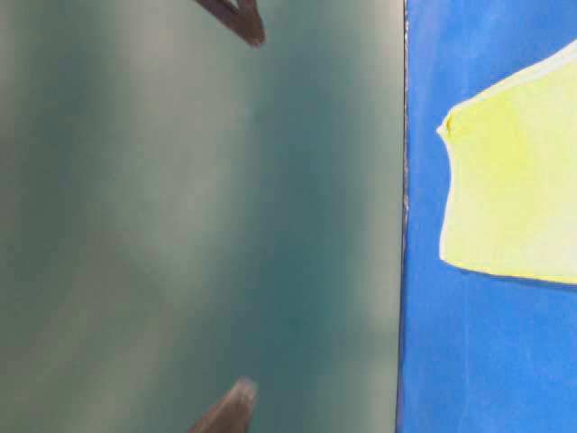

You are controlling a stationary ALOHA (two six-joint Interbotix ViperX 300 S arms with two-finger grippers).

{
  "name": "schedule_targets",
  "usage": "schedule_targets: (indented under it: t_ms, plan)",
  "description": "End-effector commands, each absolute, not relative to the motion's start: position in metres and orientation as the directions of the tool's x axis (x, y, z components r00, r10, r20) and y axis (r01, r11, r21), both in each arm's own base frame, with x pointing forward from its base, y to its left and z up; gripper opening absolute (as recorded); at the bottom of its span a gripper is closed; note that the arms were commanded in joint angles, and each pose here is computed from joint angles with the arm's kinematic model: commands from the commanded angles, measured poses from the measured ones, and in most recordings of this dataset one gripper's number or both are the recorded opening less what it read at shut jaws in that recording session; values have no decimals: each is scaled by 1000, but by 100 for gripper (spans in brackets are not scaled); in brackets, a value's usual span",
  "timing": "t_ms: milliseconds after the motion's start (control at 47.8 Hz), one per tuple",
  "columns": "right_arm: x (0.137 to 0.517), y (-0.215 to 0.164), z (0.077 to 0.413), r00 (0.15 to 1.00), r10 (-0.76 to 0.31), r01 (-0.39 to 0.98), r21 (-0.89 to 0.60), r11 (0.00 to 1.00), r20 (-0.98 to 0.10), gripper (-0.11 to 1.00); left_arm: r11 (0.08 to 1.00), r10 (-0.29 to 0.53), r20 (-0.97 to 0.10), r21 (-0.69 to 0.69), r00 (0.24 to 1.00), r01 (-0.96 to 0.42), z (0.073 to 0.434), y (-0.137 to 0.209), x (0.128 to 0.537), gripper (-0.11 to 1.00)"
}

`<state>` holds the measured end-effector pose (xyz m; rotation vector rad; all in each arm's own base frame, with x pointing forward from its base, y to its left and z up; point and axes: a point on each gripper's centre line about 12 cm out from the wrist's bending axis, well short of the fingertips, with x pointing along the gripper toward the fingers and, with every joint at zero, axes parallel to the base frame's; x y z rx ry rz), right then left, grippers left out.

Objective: Fold the yellow towel.
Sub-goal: 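Move both grippers to the strip's top corners and grasp them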

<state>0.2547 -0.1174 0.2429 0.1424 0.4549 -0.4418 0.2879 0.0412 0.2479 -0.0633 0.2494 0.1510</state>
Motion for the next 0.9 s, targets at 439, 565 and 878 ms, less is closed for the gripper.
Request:
schedule_targets:
  t_ms: [439,565,878]
  plan:
    - [321,-176,150,622,-355,484,-13,875,-698,61,924,344,-401,-17,849,-382,154,146,370,68]
    - [330,-180,132,614,-341,480,-7,877,-712,61,913,358,-441,-18,823,-406,126,161,379,68]
    - [329,-200,106,602,-355,513,6,858,-716,61,903,366,-488,-18,793,-428,94,177,393,68]
